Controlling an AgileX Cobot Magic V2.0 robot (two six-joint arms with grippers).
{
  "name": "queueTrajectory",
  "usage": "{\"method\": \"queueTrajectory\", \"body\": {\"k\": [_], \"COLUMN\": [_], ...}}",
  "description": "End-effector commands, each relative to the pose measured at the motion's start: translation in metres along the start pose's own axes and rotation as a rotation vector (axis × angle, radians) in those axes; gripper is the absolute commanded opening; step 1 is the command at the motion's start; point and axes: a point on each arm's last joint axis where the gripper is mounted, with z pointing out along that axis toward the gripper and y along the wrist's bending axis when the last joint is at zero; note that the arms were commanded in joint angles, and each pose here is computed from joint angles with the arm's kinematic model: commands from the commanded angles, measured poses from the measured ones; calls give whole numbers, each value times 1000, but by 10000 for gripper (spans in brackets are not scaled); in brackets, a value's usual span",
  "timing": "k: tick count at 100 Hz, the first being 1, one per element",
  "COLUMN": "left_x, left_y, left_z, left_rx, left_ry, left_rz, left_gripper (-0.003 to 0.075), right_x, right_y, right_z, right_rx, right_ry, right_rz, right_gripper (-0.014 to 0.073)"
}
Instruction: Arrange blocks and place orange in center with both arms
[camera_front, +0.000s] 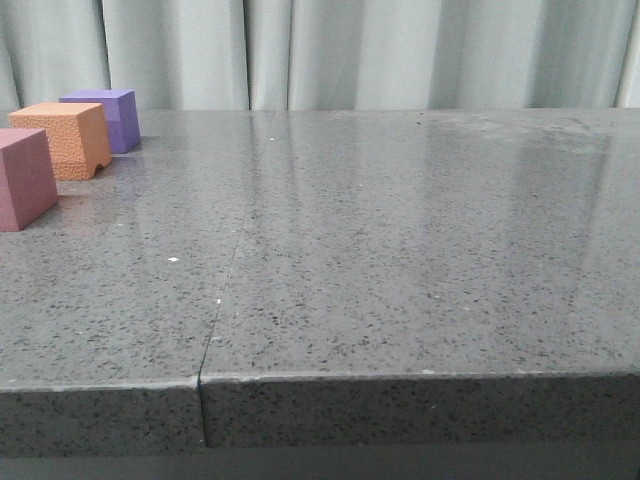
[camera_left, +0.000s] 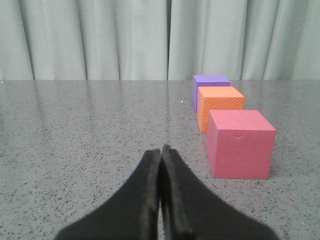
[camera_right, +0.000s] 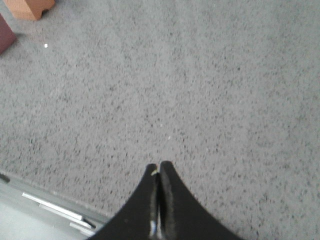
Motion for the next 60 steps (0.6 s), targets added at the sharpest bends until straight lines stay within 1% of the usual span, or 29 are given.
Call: {"method": "queueTrajectory", "body": {"k": [1, 7, 13, 14, 18, 25, 32, 41, 60], "left_x": [4, 4, 4, 4, 4, 4, 4, 4, 4], "left_y": [0, 0, 0, 0, 0, 0, 0, 0, 0], "left_z": [-1, -1, -1, -1, -1, -1, -1, -1, -1], "left_rx": [2, 2, 2, 2, 2, 2, 2, 2, 2], "left_ry": [-74, -74, -74, -74, -74, -74, -74, -74, -74], "left_rz": [-10, -10, -10, -10, -10, -10, -10, -10, -10], "left_gripper": [-20, -20, -20, -20, -20, -20, -20, -20, -20], "right_x": [-14, -10, -6, -4, 1, 11, 22, 36, 63], "right_y": [-2, -7, -14, -14, -20, -26, -32, -37, -42], "right_z": [-4, -5, -8, -8, -11, -15, -18, -20, -20], "right_rx": [19, 50, 102, 103, 150, 225, 296, 367, 451], "right_ry": [-178, -265, -392, -390, -468, -548, -583, -605, -634], "right_rz": [-16, -14, -6, -5, -12, -33, -48, -40, -48], "right_gripper": [-69, -69, -69, -69, -69, -69, -69, -69, -69]}}
